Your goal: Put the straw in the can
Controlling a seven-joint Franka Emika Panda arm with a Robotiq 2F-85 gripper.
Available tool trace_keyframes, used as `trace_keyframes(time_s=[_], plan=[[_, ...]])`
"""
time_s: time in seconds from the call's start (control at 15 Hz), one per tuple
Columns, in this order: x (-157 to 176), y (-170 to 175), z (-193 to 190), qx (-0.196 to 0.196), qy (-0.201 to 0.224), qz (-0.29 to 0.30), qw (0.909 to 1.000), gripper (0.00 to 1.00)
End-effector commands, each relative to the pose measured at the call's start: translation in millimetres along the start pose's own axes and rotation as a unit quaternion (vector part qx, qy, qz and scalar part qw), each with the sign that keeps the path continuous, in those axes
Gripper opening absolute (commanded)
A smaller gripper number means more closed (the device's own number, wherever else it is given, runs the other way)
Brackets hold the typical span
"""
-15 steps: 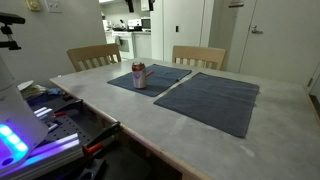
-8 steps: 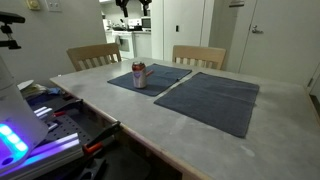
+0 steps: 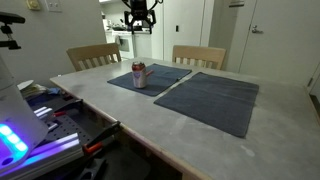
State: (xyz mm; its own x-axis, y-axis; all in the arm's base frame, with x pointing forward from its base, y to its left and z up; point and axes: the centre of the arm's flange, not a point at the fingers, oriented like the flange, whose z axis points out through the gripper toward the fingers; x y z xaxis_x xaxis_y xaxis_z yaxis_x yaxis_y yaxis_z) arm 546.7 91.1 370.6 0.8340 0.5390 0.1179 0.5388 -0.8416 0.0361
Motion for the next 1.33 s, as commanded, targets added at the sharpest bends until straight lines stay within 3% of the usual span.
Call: trace_keyframes(time_s=[0.0,0.33,0.6,1.27], plan=[[57,24,41,0.024,-0.014,-0.037,0.9989,1.0],[96,38,84,0.044,-0.026,-0.066,0.9965,1.0],[109,42,111,0.063,-0.039,-0.073,0.9946,1.0],[82,30,157,0.063,-0.102,-0.059,0.9911,1.0]])
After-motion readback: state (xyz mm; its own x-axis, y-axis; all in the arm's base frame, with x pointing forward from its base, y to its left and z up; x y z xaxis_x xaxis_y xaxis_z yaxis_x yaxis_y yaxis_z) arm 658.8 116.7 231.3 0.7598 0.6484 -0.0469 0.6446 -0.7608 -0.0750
